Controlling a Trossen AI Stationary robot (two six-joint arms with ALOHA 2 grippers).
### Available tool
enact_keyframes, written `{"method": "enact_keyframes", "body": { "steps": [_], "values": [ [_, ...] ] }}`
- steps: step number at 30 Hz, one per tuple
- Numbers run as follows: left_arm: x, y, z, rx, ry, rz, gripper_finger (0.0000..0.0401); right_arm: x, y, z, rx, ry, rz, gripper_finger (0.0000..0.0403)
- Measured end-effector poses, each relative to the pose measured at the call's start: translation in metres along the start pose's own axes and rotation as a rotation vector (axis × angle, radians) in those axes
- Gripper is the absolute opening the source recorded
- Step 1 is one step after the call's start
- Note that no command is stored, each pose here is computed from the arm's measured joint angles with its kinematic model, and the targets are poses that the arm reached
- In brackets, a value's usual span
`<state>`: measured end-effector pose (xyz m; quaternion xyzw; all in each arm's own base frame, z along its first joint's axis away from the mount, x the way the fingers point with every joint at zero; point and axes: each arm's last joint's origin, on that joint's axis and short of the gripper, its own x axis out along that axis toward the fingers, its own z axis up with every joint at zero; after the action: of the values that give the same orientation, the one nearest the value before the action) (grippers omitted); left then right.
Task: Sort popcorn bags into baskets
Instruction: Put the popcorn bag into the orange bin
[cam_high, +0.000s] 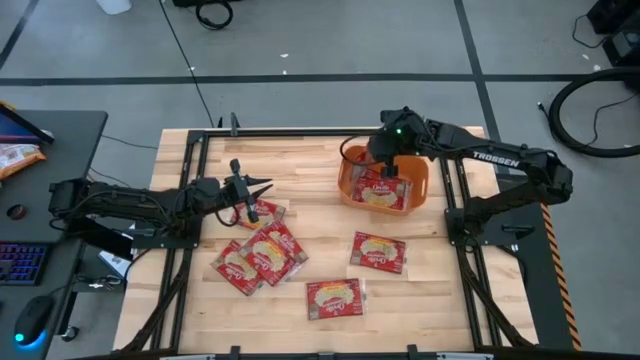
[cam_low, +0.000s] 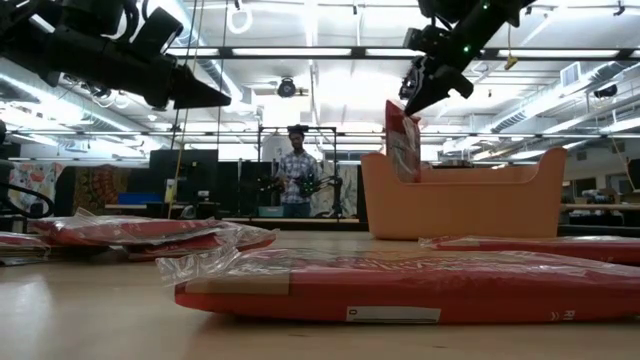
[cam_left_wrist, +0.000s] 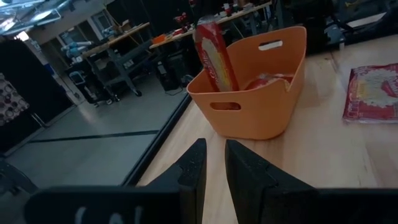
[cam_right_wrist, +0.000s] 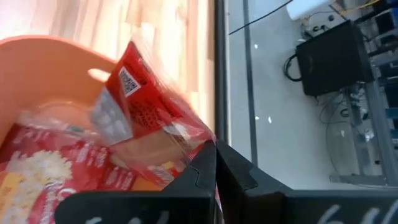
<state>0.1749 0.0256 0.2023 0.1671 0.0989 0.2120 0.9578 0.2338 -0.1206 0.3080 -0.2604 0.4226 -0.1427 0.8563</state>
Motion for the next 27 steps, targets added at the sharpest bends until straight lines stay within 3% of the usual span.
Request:
{"method": "enact_keyframes", "body": {
  "steps": [5, 16, 27],
  "values": [
    [0.000, 0.000, 0.001, -0.003, -0.011, -0.011, 0.0064, 0.001, -0.001, -0.005, 0.009, 0.012, 0.039, 0.0008],
    [0.000, -0.001, 0.001, -0.002, -0.028, -0.053, 0.0064, -0.008, 0.027, -0.023, 0.029, 0.271, 0.247, 0.0008],
    [0.000, -0.002, 0.001, -0.005, -0.028, -0.058, 0.0064, -0.021, 0.046, -0.035, 0.188, 0.514, 0.328, 0.0030]
  ]
}}
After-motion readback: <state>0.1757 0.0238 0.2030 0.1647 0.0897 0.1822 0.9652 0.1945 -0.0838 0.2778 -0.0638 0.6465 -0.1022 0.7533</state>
